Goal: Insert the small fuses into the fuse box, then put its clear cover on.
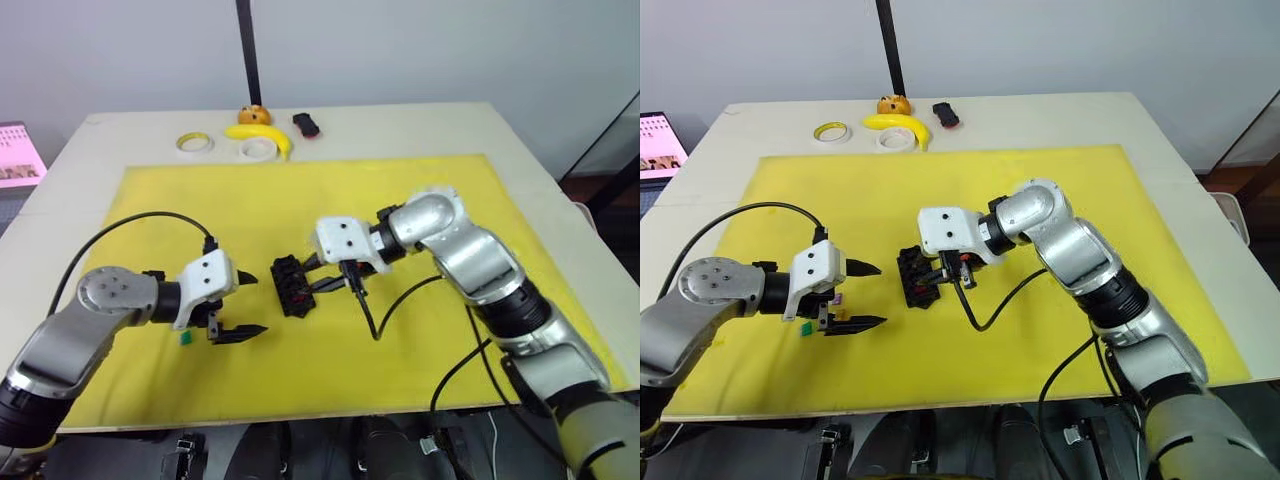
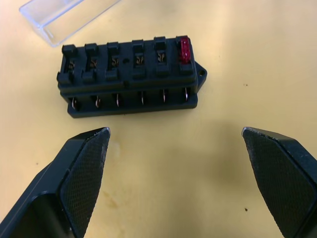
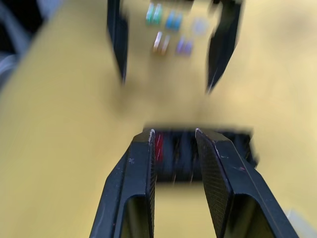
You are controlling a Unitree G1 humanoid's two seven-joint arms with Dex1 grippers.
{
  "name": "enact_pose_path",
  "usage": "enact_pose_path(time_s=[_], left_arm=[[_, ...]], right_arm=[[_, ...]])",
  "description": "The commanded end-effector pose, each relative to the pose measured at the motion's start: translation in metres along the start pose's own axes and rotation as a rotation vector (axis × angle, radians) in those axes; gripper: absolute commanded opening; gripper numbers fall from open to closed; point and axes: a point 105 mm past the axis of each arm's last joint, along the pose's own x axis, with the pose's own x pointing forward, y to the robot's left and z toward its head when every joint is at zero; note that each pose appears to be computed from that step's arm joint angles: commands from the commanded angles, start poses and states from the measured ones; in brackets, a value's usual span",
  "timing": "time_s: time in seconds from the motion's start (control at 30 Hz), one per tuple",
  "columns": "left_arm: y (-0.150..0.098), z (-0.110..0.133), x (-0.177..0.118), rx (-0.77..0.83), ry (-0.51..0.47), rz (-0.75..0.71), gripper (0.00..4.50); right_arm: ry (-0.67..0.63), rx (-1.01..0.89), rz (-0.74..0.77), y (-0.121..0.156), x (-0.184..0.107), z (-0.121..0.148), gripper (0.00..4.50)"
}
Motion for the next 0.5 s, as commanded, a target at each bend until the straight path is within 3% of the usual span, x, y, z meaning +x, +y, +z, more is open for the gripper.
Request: enact_pose_path(time_s=[0.03,0.13,0.17,0.2,0.5], left_arm=[[0.005,0.006,-0.005,0.031,-0.005,0.022,4.50],[0.006,0.005,-0.006,0.030,-0.002,0.024,4.50],[0.006,0.005,-0.006,0.029,-0.001,0.025,4.50],[0.006,0.005,-0.007,0.029,0.000,0.026,4.50],[0.007,0.005,-0.010,0.025,0.006,0.040,4.50]], right_arm=[[-0.118,0.033,-0.003,-0.002,-0.004,0.009,1.41],[-0.150,0.036,-0.027,-0.004,-0.003,0.007,0.66],[-0.154,0.036,-0.024,-0.003,-0.001,0.005,0.15],[-0.156,0.036,-0.014,0.000,0.001,0.001,0.03],[-0.165,0.099,-0.006,0.007,0.013,-0.022,0.03]])
